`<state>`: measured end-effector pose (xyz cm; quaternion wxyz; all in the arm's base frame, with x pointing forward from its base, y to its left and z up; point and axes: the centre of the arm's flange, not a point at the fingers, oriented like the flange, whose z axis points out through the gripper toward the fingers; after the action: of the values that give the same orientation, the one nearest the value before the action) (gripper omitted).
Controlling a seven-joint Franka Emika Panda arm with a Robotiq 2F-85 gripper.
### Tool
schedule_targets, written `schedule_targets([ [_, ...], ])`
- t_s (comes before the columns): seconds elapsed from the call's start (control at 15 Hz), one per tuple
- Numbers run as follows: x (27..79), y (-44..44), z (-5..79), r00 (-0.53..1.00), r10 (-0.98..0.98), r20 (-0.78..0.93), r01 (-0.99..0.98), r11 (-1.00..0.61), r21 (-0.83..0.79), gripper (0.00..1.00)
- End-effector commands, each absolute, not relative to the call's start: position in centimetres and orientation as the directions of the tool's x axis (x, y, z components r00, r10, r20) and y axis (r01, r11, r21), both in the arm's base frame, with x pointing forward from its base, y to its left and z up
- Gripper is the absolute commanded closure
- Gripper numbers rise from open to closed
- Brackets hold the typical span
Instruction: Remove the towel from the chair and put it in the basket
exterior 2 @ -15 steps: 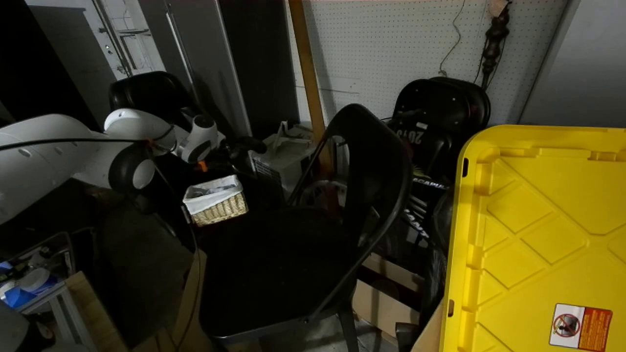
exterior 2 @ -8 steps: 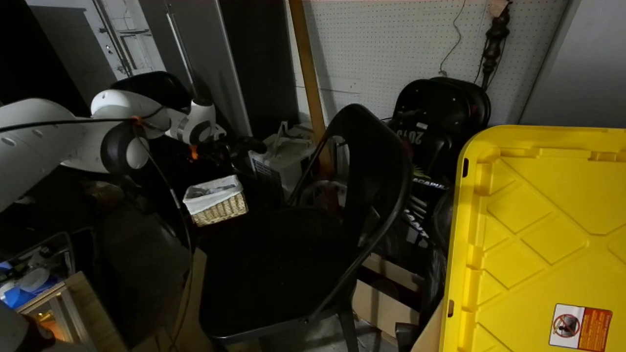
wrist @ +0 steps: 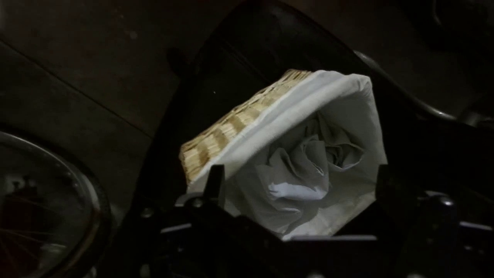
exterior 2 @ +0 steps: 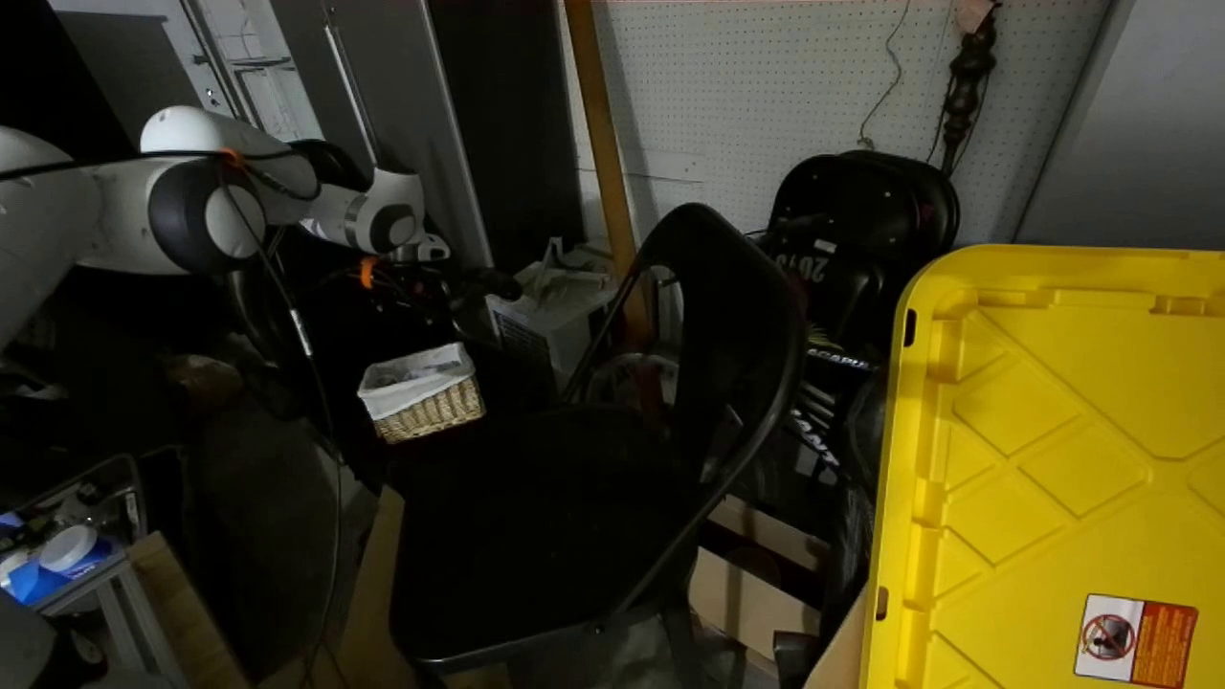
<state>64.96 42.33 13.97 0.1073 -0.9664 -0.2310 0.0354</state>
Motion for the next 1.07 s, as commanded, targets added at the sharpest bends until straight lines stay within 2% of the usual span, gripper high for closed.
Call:
schedule_targets([
  [0.0,59.2,36.9,15.6,0.952,0.288,-0.105,0.265,-0.945,-0.191,0.00],
  [0.53,56.8,30.4,15.1,0.982,-0.082,-0.170,-0.102,-0.989,-0.111,0.00],
  [1.0,52.4,24.6,16.5,0.942,-0.251,-0.224,-0.249,-0.968,0.037,0.00],
])
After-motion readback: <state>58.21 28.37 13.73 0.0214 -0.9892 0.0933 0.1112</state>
